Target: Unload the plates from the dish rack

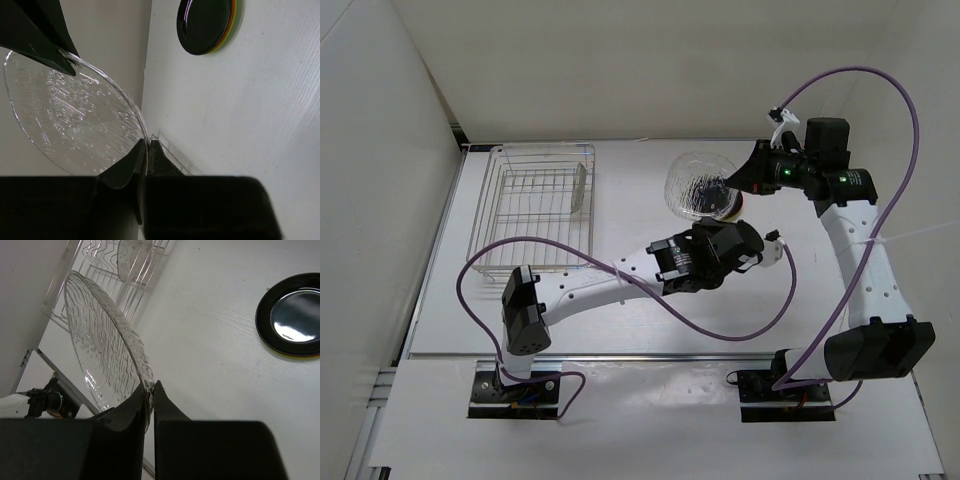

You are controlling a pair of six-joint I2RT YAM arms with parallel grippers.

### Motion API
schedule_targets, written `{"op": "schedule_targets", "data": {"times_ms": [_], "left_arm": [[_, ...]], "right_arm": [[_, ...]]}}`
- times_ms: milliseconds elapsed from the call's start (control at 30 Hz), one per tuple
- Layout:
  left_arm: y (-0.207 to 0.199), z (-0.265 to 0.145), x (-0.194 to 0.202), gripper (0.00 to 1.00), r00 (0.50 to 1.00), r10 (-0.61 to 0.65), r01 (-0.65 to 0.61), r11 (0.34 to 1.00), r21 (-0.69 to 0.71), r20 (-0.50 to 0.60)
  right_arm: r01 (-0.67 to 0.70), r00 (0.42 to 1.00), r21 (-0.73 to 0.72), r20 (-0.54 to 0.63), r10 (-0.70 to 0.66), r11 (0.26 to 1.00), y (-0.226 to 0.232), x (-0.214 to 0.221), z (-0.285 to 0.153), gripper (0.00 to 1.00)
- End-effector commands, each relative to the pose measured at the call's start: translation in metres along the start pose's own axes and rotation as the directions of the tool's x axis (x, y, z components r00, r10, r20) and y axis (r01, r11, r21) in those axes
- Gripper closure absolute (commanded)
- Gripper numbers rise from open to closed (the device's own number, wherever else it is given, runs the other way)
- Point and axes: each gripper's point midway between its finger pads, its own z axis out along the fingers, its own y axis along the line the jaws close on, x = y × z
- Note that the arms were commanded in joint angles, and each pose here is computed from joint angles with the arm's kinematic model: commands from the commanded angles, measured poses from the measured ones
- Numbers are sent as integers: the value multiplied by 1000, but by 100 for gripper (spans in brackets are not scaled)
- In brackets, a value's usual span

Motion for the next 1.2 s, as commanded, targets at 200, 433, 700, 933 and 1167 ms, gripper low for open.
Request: {"op": "schedule_targets", "data": {"times_ms": [200,433,700,933,1167], "left_arm": [[23,-1,23,12,996,-82,81,996,-31,-45],[-26,-27,76,0,994,13,16,965,263,-108],[92,-22,219,0,862,-407,446,892,70,-302],[138,-56,340,0,585,-751,760,639,-118,-306],[135,-92,358,0,492,-833,836,533,-132,-253]], "right_arm": [[-37,998,91,52,33,995,-11,-7,-3,100],[-100,995,203,35,95,974,-56,-17,25,100],[-229,971,259,-7,239,938,-121,-19,103,100],[-241,968,200,-16,249,950,-101,-14,183,100],[-193,967,170,-135,217,966,-97,8,263,100]]}}
